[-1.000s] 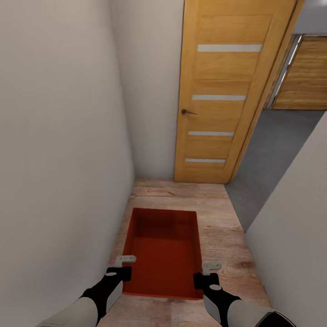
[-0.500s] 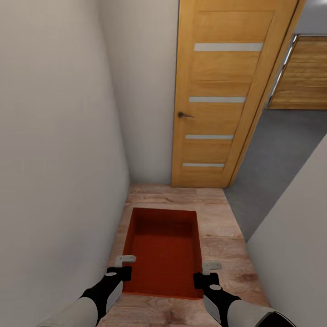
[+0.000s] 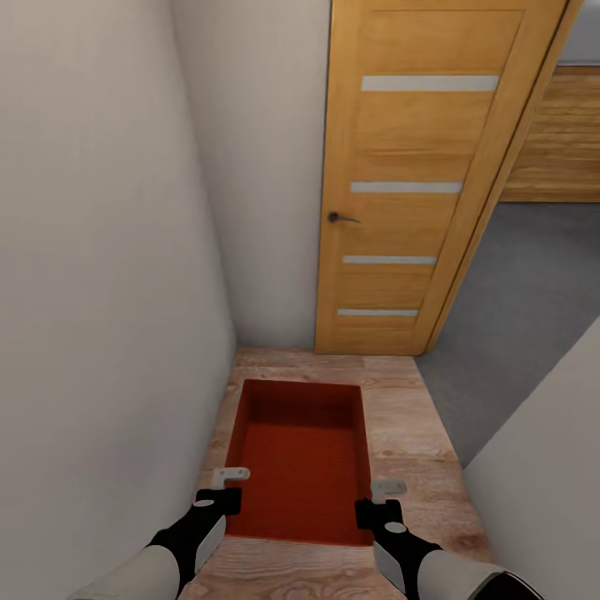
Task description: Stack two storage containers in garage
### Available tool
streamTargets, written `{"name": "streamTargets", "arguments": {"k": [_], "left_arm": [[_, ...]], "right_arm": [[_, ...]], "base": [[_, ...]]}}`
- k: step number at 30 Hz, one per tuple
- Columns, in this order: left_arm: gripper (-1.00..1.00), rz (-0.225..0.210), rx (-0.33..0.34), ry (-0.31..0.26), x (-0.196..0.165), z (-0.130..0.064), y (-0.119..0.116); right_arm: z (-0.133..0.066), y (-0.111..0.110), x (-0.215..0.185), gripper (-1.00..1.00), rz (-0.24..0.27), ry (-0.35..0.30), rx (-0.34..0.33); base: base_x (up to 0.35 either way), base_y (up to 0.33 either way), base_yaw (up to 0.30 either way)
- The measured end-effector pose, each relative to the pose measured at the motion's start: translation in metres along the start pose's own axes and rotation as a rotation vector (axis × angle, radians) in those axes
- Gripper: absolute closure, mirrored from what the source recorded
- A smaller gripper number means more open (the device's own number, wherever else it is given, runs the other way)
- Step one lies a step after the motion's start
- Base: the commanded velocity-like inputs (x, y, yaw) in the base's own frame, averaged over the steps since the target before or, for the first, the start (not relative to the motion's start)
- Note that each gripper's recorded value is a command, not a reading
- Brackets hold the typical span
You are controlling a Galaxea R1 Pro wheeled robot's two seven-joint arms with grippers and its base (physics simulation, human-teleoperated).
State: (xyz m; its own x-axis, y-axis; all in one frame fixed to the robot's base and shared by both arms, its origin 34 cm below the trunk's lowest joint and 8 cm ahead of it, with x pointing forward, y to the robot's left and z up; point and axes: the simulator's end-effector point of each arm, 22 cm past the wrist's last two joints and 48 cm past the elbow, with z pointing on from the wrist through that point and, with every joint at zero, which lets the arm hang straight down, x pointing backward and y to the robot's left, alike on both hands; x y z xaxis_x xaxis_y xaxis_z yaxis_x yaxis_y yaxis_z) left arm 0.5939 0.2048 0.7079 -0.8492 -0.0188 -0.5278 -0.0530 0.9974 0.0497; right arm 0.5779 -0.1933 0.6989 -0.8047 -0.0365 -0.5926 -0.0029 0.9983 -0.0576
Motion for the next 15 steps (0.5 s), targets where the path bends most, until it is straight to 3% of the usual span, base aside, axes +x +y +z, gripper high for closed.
{"name": "streamTargets", "arguments": {"k": [11, 15], "left_arm": [[1.0, 0.002, -0.001, 0.015, 0.0031, 0.0, 0.0007], [1.0, 0.003, -0.001, 0.017, 0.0035, 0.0, 0.0005]], "right_arm": [[-0.0001, 0.0008, 0.0033, 1.0, -0.001, 0.016, -0.002], [-0.0001, 0.0006, 0.004, 1.0, 0.0, 0.018, -0.002]], "base": [[0.322, 0.0, -0.002], [0.322, 0.0, -0.155]]}}
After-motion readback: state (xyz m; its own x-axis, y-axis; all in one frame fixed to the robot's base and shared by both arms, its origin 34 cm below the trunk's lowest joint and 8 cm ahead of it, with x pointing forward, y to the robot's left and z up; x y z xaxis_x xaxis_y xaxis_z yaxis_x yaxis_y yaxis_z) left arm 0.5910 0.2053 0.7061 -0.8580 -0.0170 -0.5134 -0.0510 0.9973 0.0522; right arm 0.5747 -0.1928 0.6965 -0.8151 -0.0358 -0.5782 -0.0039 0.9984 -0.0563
